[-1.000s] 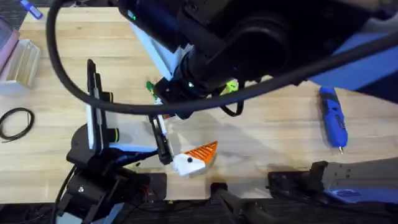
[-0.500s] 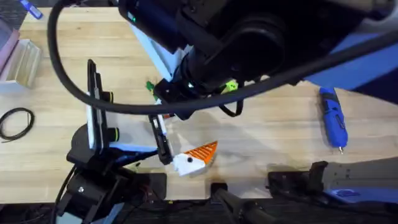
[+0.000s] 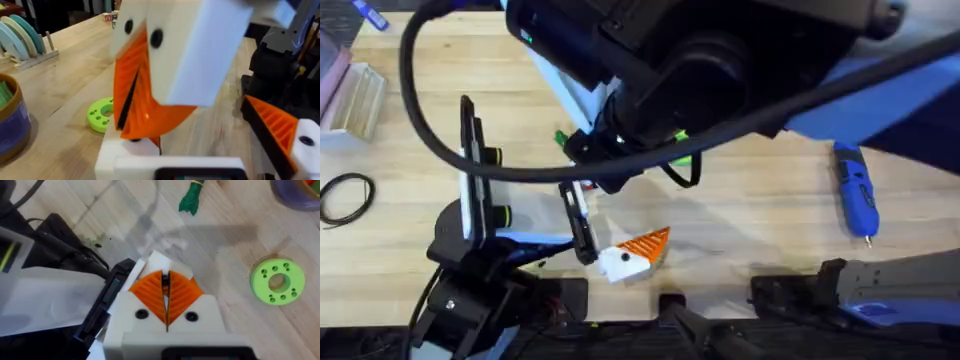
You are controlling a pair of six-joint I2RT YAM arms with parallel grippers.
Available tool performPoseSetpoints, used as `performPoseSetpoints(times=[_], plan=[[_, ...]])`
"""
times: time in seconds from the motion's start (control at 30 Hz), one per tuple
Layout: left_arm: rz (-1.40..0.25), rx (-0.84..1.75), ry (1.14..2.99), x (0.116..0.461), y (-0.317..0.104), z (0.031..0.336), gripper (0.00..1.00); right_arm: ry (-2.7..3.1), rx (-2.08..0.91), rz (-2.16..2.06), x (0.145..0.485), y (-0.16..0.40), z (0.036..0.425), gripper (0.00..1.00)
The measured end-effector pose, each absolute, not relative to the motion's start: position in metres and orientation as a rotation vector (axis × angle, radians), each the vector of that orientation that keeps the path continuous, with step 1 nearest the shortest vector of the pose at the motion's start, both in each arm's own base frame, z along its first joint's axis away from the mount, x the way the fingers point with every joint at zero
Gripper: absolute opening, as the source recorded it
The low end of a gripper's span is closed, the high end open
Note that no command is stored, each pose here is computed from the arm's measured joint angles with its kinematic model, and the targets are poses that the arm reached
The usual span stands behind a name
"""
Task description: Pick up the gripper from the table and insert it into the empty holder that is missing its gripper. Then pick up a screw, insert it into the mounting hole, and use the screwdriver to tighten it. Finally, clean up the table by picking up the vegetable and placing it into the bucket.
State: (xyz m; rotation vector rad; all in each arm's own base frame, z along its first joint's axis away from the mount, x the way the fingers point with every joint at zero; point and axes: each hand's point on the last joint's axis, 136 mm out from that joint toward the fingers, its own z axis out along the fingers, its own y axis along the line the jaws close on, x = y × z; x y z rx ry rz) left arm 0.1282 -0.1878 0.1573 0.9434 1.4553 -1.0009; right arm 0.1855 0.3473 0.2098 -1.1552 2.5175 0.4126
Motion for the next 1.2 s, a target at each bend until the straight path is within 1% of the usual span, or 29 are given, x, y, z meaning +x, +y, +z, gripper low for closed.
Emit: performPoseSetpoints(times=[0.07, 0.1, 0.13, 0.23, 0.3, 0.33, 0.37, 0.5, 0.73, 1.0, 1.13, 1.2], plan=[[-1.001, 0.943, 1.455, 0.128, -0.188, 0.157, 0.985, 2.517, -1.155, 0.413, 0.185, 0.347, 0.21, 0.007], [-1.001, 0.943, 1.455, 0.128, -0.188, 0.157, 0.985, 2.519, -1.153, 0.414, 0.185, 0.347, 0.21, 0.033], [-1.001, 0.944, 1.455, 0.128, -0.188, 0.157, 0.986, 2.519, -1.154, 0.416, 0.185, 0.348, 0.21, 0.132], [-1.001, 0.943, 1.455, 0.128, -0.188, 0.157, 0.986, 2.523, -1.146, 0.411, 0.187, 0.346, 0.21, 0.526], [-1.0, 0.942, 1.455, 0.128, -0.188, 0.157, 0.986, 2.531, -1.125, 0.385, 0.192, 0.34, 0.21, 0.811], [-0.999, 0.943, 1.455, 0.128, -0.188, 0.157, 0.986, 2.534, -1.109, 0.38, 0.196, 0.337, 0.211, 0.892], [-0.999, 0.944, 1.454, 0.128, -0.188, 0.157, 0.986, 2.532, -1.092, 0.385, 0.2, 0.335, 0.213, 0.914], [-0.997, 0.946, 1.452, 0.128, -0.188, 0.157, 0.986, 2.509, -1.039, 0.423, 0.206, 0.325, 0.231, 0.923], [-0.994, 0.948, 1.45, 0.128, -0.188, 0.157, 0.985, 2.475, -0.87, 0.447, 0.219, 0.276, 0.274, 0.924], [-0.995, 0.947, 1.451, 0.128, -0.188, 0.157, 0.982, 2.426, -0.737, 0.471, 0.21, 0.223, 0.305, 0.927], [-0.993, 0.948, 1.45, 0.128, -0.188, 0.157, 0.927, 2.426, -0.693, 0.517, 0.193, 0.196, 0.3, 0.926], [-0.993, 0.948, 1.45, 0.129, -0.188, 0.157, 0.854, 2.429, -0.693, 0.547, 0.182, 0.188, 0.294, 0.927]])
